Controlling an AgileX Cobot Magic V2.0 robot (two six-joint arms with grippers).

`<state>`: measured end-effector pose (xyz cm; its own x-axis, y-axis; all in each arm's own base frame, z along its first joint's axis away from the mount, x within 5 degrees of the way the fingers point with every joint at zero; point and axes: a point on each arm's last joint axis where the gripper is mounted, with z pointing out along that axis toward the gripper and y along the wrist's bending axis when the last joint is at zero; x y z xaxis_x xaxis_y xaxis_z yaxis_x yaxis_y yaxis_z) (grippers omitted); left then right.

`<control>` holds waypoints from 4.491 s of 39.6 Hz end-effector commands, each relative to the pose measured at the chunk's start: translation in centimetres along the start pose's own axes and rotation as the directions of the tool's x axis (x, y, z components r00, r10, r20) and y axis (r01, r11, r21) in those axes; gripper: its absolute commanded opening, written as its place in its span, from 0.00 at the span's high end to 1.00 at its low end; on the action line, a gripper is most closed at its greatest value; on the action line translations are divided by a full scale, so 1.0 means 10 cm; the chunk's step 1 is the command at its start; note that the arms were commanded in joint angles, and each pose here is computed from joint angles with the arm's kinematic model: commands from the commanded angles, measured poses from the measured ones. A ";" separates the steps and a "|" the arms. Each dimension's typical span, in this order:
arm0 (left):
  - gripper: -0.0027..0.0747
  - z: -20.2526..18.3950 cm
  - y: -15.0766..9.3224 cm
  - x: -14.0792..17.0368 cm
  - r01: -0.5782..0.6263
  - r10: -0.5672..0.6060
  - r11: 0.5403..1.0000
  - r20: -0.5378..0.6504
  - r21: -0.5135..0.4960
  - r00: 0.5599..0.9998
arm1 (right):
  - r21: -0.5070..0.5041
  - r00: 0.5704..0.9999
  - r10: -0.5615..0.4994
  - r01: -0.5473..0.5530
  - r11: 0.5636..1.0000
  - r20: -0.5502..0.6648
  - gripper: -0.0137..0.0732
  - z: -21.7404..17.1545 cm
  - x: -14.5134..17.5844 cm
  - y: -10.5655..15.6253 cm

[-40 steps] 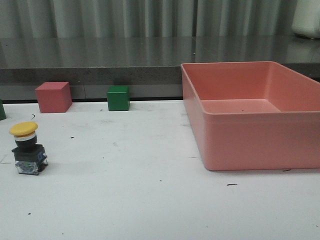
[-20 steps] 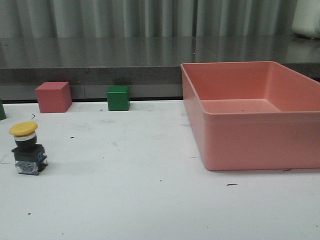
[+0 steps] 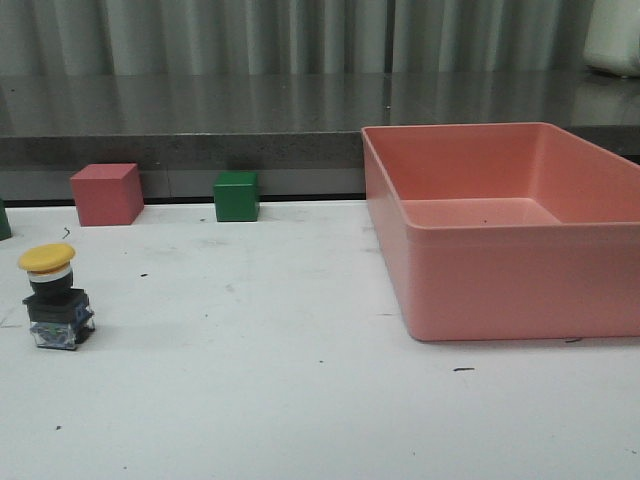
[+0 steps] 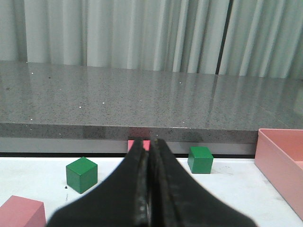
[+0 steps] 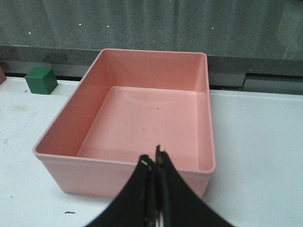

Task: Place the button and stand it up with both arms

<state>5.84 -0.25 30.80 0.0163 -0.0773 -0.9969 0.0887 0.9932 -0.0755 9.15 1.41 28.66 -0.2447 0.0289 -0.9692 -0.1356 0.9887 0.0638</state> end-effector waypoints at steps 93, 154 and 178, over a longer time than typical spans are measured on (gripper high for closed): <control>0.99 -0.06 0.14 1.11 0.049 -0.054 0.986 -0.026 -0.157 0.998 | 0.002 0.994 -0.023 0.023 1.000 0.105 0.92 -0.02 -0.16 0.00; 0.99 -0.06 0.14 1.11 0.049 -0.054 0.986 -0.026 -0.157 0.998 | 0.093 0.993 0.028 -0.038 0.995 0.113 0.92 -0.03 0.99 -0.14; 0.99 -0.06 0.14 1.11 0.049 -0.054 0.986 -0.026 -0.157 0.998 | 0.088 0.980 0.020 -0.038 0.995 0.196 0.92 -0.14 0.99 -0.13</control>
<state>5.60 0.32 19.30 -0.1031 -0.1247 -0.9868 -0.0747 0.9903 -0.1173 5.57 0.28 18.41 -0.1600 0.0830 -0.9836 -0.0376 0.9952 0.0901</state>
